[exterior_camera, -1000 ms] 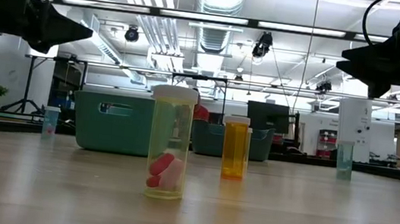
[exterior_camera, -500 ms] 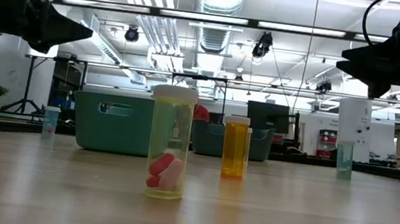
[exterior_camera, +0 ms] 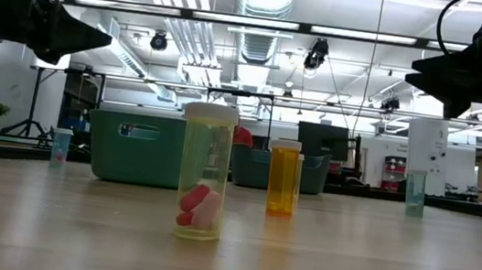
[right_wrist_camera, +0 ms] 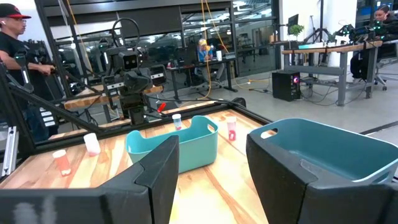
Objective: Pick and place medicine bottles into bin by pill shape (circle, oval)
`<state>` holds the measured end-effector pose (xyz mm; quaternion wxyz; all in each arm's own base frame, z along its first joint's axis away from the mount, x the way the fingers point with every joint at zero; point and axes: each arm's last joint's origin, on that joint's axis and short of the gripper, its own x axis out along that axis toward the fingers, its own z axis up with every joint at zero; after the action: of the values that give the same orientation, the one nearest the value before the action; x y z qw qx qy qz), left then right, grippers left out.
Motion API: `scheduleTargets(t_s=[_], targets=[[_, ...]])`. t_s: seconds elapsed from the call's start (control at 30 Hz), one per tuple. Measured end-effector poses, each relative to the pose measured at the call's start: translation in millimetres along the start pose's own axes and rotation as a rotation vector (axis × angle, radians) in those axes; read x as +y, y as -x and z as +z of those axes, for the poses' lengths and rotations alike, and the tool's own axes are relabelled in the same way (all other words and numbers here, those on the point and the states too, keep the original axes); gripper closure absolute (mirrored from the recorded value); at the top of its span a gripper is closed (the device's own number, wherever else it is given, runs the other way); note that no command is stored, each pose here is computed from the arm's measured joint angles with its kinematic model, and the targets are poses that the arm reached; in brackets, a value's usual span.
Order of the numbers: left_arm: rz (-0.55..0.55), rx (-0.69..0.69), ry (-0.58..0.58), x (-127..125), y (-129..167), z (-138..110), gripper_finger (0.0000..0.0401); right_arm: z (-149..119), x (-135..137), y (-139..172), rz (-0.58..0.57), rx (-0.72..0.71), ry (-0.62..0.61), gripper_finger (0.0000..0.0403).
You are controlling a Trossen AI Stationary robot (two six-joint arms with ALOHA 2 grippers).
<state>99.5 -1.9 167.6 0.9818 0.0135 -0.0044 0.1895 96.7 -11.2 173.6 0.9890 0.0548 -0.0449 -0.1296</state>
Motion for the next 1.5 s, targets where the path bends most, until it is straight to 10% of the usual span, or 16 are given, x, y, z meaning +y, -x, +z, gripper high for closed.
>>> scheduleTargets(t_s=[0.9,1.1,1.27,1.5], targets=[[0.0,0.0,0.0,0,0,0,0.0399,0,0,0,0.0,-0.005,-0.001,0.0225],[0.0,0.0,0.0,0,0,0,0.0399,1,0,0,0.003,-0.005,-0.295,0.0225],[0.0,-0.003,0.003,0,0,0,0.0399,0,0,0,0.002,-0.004,-0.292,0.0225],[-0.03,-0.178,0.27,1,2,19,0.0399,0,0,0,0.001,-0.002,-0.272,0.0225]])
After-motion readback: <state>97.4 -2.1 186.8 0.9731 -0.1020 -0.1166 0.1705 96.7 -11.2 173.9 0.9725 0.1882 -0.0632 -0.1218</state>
